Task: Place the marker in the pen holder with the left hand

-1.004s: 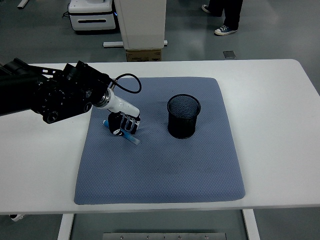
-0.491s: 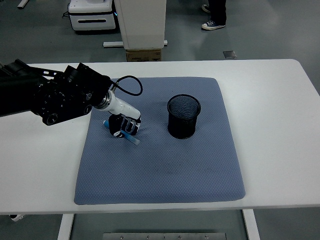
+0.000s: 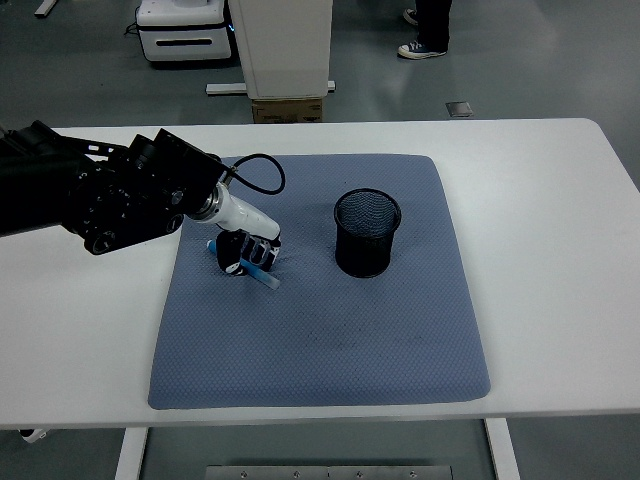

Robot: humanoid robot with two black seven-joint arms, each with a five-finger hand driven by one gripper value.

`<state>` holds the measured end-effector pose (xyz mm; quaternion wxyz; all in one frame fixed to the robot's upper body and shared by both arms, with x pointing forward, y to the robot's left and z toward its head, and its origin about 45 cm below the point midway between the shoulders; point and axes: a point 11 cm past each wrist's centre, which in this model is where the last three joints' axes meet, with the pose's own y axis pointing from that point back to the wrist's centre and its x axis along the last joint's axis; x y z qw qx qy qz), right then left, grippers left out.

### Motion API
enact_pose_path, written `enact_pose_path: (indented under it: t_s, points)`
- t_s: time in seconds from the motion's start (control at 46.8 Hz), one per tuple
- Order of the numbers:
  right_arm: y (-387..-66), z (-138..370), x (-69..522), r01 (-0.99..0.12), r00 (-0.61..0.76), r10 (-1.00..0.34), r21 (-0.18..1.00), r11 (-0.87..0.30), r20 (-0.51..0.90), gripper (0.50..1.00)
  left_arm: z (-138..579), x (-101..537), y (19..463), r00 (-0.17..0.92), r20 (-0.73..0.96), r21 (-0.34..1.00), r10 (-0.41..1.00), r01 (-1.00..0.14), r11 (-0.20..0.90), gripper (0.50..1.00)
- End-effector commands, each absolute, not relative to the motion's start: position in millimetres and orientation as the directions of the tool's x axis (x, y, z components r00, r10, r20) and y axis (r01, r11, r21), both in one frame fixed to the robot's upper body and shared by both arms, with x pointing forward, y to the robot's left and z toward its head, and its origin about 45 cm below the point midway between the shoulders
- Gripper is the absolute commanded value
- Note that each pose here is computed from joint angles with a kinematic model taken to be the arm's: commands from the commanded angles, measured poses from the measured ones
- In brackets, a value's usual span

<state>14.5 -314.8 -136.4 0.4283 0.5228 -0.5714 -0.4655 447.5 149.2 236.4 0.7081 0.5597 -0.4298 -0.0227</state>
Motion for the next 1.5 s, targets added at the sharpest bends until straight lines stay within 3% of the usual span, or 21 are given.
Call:
enact_pose_path:
  t_s: [0.0,0.085,0.342,1.474]
  points:
    - [-314.8,-136.4,14.6,-0.199,-0.086,-0.996,0.980,0.020,0.003,1.000,237.3,448.3,149.4,0.628,0.585,0.811,-0.513,-0.452,0.372,0.543]
    - [-314.3,-136.4,14.7,-0.199,-0.086,-0.996,0.980,0.018,0.001,1.000,238.6,448.9,150.0,0.627,0.586,0.810,-0.513,-0.454,0.371,0.520]
    - [-314.8,-136.4,14.5,-0.199,-0.086,-0.996,0.980,0.020,0.003,1.000,240.1,449.4,149.6,0.626,0.588,0.809,-0.513,-0.456,0.372,0.511]
    - [-314.8,-136.4,14.5,-0.199,-0.086,-0.996,0.980,0.020,0.003,1.000,275.5,469.7,143.5,0.605,0.667,0.745,-0.436,-0.528,0.408,0.508]
